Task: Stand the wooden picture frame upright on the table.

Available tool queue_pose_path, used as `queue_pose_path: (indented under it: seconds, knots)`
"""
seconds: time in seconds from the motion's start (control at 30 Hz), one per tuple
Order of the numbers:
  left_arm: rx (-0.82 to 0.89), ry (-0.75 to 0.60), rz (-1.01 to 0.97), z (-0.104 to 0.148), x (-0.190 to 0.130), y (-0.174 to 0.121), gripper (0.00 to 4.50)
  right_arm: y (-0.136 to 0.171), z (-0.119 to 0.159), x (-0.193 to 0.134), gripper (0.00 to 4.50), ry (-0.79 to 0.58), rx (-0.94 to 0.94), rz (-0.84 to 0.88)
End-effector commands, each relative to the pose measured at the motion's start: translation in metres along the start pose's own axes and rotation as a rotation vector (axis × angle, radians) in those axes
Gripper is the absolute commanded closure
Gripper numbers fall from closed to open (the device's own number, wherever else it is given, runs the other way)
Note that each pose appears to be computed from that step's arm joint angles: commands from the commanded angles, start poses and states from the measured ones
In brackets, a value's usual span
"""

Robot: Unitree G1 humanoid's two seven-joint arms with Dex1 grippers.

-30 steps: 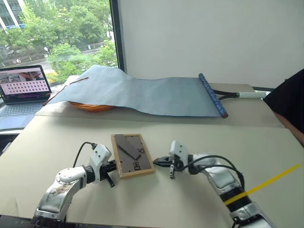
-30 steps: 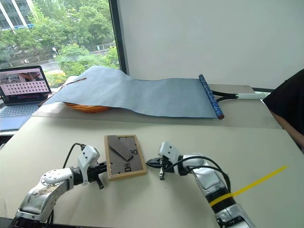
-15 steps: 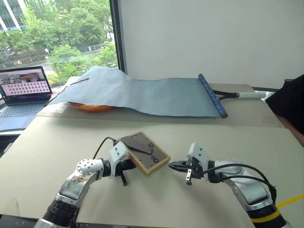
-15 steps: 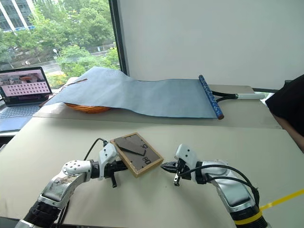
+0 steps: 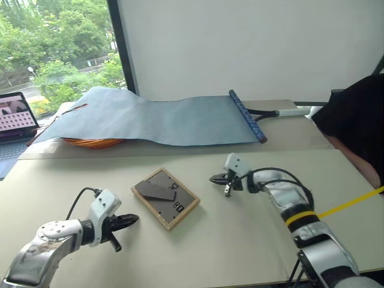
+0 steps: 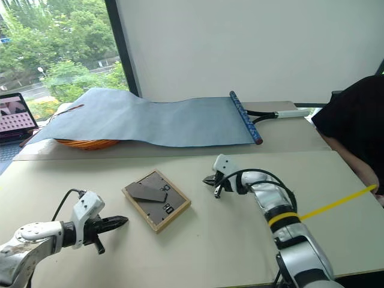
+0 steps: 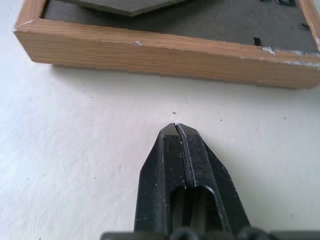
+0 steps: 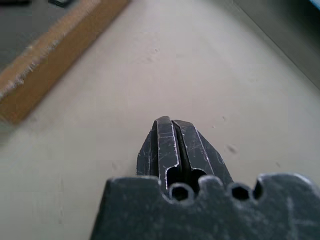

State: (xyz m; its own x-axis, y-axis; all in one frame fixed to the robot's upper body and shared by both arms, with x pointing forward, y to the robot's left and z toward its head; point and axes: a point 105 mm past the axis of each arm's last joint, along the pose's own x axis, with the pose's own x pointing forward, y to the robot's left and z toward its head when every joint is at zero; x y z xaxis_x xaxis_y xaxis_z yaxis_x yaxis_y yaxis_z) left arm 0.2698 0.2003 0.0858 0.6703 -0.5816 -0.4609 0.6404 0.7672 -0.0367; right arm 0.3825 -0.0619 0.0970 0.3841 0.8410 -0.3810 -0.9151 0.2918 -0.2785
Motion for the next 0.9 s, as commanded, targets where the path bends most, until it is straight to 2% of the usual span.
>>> queue_pose_path:
  seconds: [0.03, 0.27, 0.4, 0.63, 0.9]
  knots:
    - [-0.022, 0.028, 0.056, 0.002, 0.022, 0.001, 4.50, 0.017, 0.005, 0.017, 4.45, -0.038, -0.034, 0.100]
    - [0.002, 0.018, 0.039, 0.015, 0.041, -0.002, 4.50, 0.046, 0.008, 0.018, 4.45, -0.090, -0.020, 0.192]
    - [0.050, 0.063, -0.046, 0.009, 0.050, -0.019, 4.50, 0.063, 0.010, 0.000, 4.45, -0.077, -0.027, 0.209]
    - [0.125, 0.134, -0.137, -0.002, 0.058, -0.034, 4.50, 0.089, 0.029, -0.029, 4.45, -0.071, 0.009, 0.197]
    - [0.242, 0.205, -0.122, -0.009, 0.056, -0.018, 4.50, 0.098, 0.036, -0.038, 4.45, -0.058, 0.061, 0.185]
